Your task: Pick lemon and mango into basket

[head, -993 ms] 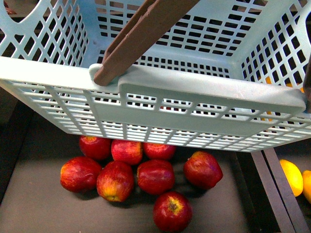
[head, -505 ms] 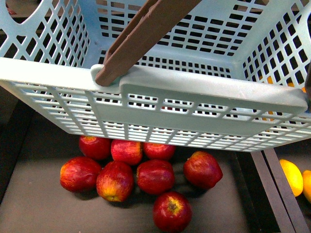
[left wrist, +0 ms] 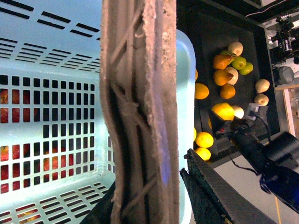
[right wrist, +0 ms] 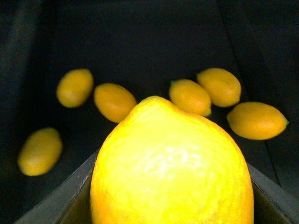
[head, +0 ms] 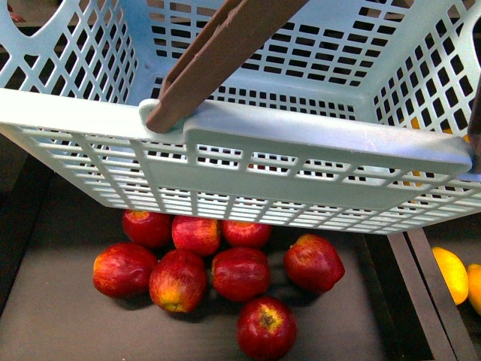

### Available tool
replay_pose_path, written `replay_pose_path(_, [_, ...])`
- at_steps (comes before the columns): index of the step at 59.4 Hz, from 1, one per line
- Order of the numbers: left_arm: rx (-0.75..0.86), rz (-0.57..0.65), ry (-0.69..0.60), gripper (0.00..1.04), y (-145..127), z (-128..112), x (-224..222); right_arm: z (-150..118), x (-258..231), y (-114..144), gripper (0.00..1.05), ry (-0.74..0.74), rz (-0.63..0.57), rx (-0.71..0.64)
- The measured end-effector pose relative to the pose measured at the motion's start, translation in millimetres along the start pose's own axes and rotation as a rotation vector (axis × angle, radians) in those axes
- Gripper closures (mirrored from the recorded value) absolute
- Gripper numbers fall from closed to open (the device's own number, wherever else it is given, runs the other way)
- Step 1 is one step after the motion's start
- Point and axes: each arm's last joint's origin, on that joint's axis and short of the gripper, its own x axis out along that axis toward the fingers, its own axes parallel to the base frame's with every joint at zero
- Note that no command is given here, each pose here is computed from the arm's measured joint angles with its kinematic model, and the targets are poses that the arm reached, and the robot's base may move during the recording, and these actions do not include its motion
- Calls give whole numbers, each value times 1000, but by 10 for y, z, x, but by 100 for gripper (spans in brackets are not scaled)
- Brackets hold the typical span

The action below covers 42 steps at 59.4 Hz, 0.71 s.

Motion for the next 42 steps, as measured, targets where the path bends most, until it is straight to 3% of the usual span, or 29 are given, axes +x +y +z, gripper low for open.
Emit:
replay_pose_path(21, [0, 0, 0, 78, 1, 1, 0, 763, -507, 1309, 38, -238, 218, -42])
replay_pose_path(27, [0, -1, 1, 78, 0, 0, 0, 801, -474, 1661, 38, -241, 276, -56])
replay_pose_path(42, [0, 0, 0, 78, 1, 1, 0, 697, -338, 2164, 38, -177, 387, -56])
